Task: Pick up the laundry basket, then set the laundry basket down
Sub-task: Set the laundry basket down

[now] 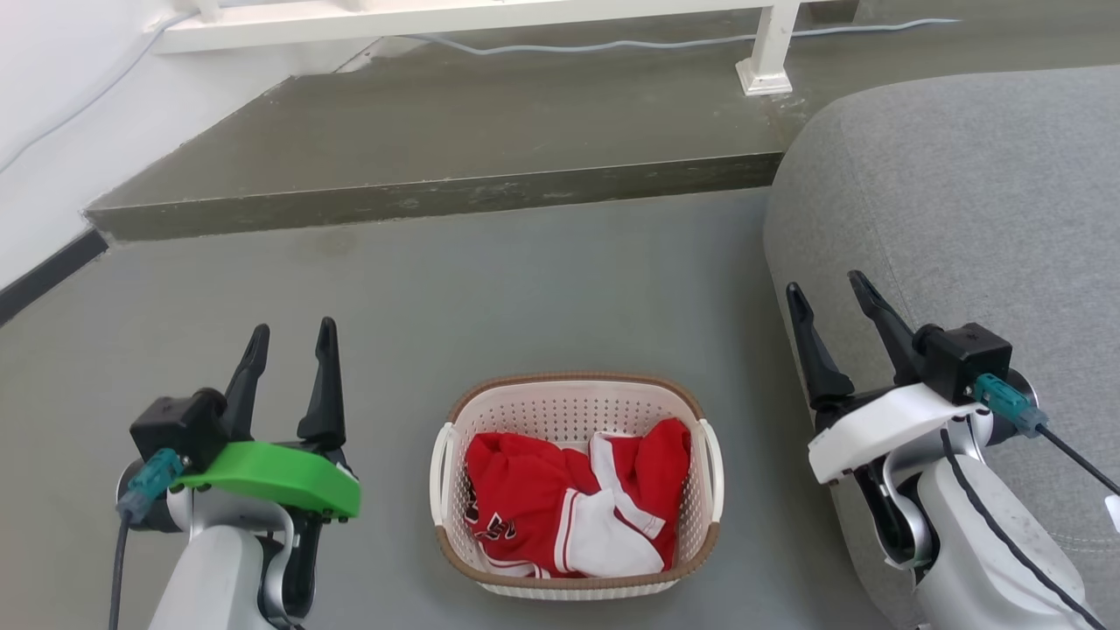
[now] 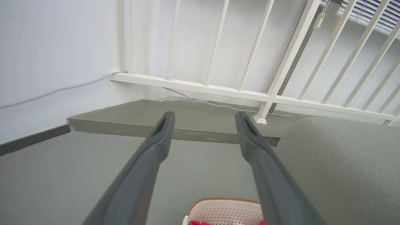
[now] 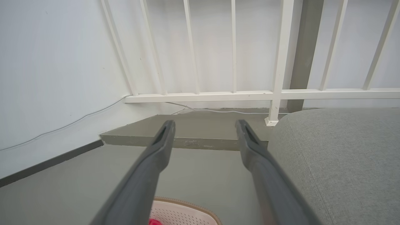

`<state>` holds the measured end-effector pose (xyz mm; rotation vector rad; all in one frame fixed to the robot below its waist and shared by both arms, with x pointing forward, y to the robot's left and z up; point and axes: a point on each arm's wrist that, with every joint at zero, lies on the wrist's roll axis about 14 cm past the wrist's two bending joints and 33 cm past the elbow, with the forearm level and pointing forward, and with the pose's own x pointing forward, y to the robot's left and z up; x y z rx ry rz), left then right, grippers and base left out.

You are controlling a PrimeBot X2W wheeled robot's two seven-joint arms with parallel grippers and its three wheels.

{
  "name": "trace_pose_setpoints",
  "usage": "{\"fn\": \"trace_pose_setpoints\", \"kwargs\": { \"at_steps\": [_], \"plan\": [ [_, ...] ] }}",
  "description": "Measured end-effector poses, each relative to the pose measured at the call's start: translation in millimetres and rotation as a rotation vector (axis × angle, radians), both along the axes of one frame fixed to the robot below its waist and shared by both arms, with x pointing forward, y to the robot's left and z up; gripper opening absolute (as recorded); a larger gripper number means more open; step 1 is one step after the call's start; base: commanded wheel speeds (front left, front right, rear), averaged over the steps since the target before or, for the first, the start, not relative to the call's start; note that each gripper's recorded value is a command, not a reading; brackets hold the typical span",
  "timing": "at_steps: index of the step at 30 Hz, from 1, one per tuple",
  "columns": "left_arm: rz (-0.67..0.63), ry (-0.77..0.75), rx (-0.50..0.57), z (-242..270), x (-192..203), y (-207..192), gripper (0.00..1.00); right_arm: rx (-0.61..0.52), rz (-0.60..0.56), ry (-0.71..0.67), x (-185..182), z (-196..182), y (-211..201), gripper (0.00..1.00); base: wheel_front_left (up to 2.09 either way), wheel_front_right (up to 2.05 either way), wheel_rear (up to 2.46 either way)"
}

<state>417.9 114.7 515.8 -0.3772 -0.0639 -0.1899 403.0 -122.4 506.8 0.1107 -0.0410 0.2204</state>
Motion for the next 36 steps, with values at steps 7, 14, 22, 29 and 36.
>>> {"fn": "trace_pose_setpoints", "kwargs": {
  "at_steps": [7, 14, 22, 29, 36],
  "plan": [
    [-0.003, -0.006, 0.015, 0, -7, -1, 1.00, -0.004, -0.001, -0.008, -6, 2, 0, 1.00, 0.00, 0.00, 0.00],
    [-0.004, -0.006, 0.015, -1, -13, -1, 1.00, -0.002, -0.008, 0.000, -12, -2, -1, 1.00, 0.00, 0.00, 0.00],
    [-0.006, -0.002, 0.018, -3, -18, -2, 1.00, -0.003, -0.021, -0.006, -16, 0, -5, 1.00, 0.00, 0.00, 0.00],
    [-0.007, -0.004, 0.017, -2, -21, -2, 1.00, -0.005, -0.027, -0.003, -20, -2, -6, 1.00, 0.00, 0.00, 0.00],
    [-0.008, -0.003, 0.015, -3, -21, -3, 1.00, -0.007, -0.029, -0.009, -19, -1, -6, 1.00, 0.00, 0.00, 0.00]
  ]
}}
